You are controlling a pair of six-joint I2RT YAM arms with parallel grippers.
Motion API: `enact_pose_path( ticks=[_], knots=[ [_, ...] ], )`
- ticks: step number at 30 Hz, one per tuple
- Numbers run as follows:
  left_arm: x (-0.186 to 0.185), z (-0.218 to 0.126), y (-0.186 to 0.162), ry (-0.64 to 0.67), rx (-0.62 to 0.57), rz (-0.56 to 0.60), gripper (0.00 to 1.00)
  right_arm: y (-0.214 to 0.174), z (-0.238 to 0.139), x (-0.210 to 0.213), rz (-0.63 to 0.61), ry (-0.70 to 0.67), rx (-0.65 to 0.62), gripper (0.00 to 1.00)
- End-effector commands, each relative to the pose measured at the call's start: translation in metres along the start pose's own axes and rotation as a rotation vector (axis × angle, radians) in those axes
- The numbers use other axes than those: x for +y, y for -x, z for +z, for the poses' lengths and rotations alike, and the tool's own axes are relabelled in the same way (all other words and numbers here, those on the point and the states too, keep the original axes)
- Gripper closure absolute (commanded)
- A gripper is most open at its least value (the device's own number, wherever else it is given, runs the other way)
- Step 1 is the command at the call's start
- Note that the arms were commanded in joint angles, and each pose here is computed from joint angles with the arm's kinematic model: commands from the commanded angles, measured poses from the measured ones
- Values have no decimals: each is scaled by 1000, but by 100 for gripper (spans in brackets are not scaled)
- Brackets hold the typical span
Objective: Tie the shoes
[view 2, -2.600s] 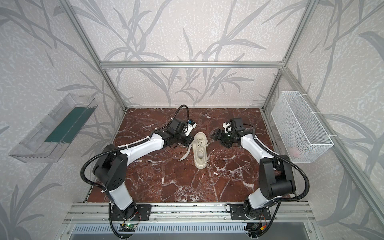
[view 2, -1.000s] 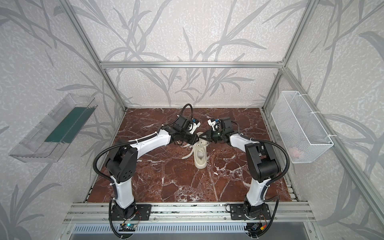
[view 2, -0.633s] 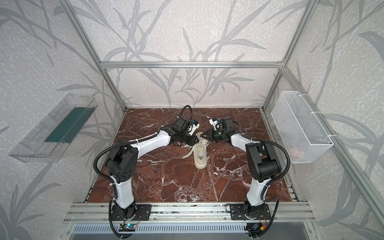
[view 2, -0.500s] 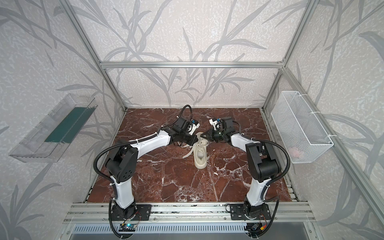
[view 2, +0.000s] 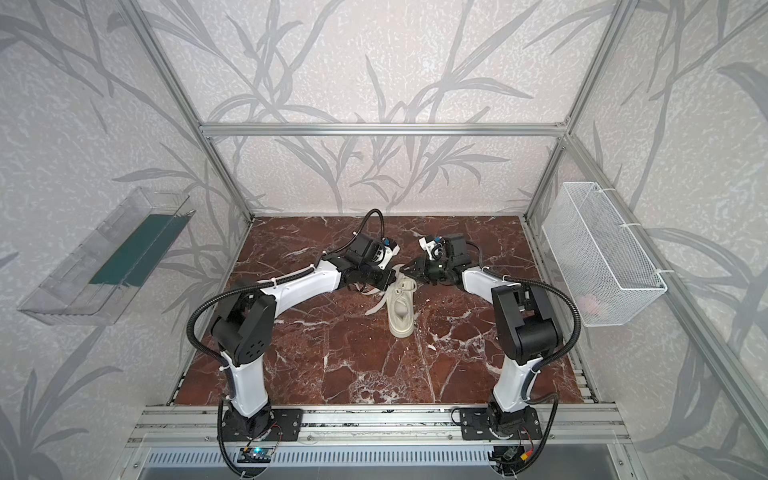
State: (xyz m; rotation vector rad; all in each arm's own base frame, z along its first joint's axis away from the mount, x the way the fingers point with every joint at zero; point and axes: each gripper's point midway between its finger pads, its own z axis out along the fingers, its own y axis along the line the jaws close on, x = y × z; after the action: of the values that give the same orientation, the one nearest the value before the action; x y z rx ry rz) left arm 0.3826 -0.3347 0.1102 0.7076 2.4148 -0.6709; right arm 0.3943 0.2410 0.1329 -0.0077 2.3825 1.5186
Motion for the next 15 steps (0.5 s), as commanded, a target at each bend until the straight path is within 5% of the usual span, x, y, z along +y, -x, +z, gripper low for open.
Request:
enact_pose_path(
  ticks=[1,15],
  knots=[
    [-3,-6,15,-5,-36,6,100,5,-2,6,-15,15,-6,68],
    [-6,-8,25,-14,-58,-5,100,1,-3,7,0,27,-1,64]
  ],
)
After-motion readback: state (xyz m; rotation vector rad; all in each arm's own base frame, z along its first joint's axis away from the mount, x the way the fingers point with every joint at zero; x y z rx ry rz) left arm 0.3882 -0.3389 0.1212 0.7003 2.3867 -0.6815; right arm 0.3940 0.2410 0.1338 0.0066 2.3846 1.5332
